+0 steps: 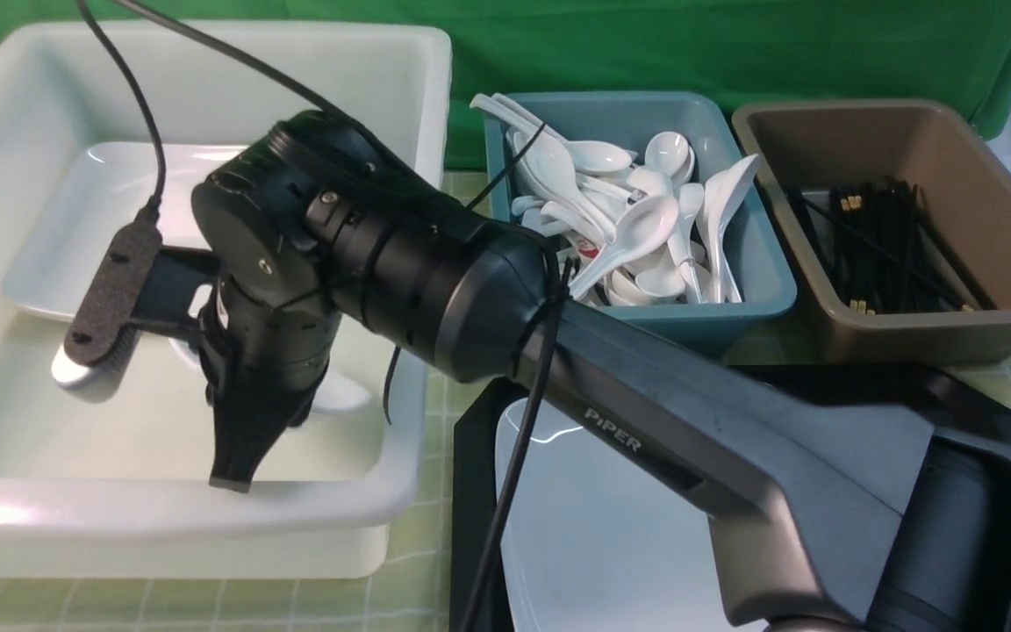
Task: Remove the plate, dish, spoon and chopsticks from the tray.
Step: Use the right arm to put the small plate into the large storage box on the left, then use the left arm to grab a plate from the dinner plate
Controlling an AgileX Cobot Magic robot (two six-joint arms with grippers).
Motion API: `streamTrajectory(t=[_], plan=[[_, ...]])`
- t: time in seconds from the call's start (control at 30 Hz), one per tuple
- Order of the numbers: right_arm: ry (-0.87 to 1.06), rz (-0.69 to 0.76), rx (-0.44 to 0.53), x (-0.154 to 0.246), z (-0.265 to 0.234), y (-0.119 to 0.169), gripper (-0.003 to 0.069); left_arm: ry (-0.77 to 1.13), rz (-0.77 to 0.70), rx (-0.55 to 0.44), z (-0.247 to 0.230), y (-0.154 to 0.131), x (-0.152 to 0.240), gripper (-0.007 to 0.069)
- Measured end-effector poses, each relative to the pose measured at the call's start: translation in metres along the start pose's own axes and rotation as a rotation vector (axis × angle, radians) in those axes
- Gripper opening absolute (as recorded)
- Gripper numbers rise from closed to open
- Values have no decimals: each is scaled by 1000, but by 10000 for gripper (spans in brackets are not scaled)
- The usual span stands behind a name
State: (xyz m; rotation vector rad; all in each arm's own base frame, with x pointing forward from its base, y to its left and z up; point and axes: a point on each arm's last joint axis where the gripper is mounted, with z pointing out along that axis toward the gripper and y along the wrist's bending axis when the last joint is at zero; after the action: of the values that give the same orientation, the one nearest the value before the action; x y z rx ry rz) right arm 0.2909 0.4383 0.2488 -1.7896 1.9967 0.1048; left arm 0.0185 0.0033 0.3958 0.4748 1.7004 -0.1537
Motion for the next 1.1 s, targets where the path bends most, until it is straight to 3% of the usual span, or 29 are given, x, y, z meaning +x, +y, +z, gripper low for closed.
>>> streamTrajectory(t=[0.07,0.13,0.37,0.6,0.73,0.83,0.93,1.1], plan=[[10,2,-10,1,0,1,205,-1,0,0,0,0,0,6],[30,2,-22,3,0,2,321,-1,0,0,0,0,0,6],[35,20,-26,2,-15,2,372,-2,-1,3,0,0,0,6],[-129,80,56,-8,-113,0,313,-21,17,7,1,-1,-2,6],[-192,258,150,3,-173,-7,181,17,22,15,11,-2,-4,6],[-184,299,154,19,-198,-4,118,68,20,35,20,-4,-3,6],[-129,360,153,55,-221,1,68,133,51,105,34,-11,-2,6],[45,503,146,145,-233,22,67,221,128,252,64,-27,-3,6]])
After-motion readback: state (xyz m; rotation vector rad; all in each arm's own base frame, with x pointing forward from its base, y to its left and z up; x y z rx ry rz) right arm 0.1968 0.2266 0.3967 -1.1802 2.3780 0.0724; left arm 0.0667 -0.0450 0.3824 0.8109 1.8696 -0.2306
